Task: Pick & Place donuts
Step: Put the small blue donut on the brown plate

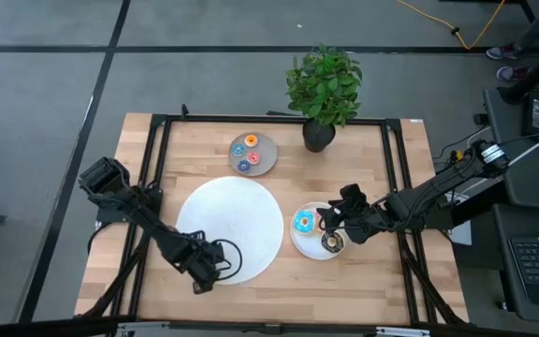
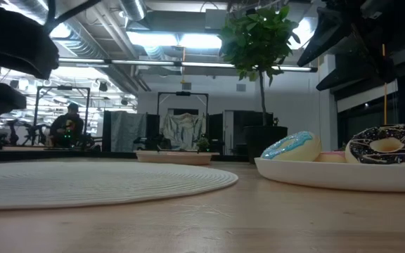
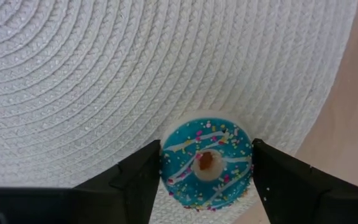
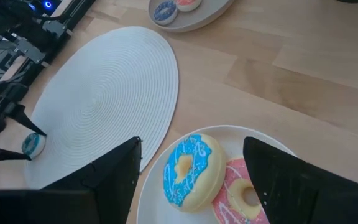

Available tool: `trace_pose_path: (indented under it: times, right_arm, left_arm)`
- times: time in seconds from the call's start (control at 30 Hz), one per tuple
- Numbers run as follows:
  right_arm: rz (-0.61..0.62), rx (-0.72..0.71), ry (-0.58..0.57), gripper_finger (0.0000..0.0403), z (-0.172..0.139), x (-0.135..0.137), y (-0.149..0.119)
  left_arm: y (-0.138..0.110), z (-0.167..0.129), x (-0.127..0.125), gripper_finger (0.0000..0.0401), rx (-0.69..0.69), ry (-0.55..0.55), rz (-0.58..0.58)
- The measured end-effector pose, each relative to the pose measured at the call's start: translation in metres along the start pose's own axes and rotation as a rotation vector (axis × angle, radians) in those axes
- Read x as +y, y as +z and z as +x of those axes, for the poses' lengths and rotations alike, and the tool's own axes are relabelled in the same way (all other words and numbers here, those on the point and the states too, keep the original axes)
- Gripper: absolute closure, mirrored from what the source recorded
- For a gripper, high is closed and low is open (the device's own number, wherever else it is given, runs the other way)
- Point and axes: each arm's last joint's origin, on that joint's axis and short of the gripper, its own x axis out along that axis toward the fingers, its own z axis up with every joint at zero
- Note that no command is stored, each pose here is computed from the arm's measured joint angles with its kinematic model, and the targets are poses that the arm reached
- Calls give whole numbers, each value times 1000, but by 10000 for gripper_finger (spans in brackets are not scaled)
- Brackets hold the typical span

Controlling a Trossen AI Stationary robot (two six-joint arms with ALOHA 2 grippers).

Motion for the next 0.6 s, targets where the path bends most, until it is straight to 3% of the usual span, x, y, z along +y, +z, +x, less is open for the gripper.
trace_pose_path:
  times: [0.23,0.6]
  right_arm:
    - [-3,-1,26,120,0,3,0]
    - [1,-3,31,120,0,4,1]
  left_arm:
    - [5,-2,4,194,29,-28,-25]
    - [23,-31,21,194,-72,-59,-101]
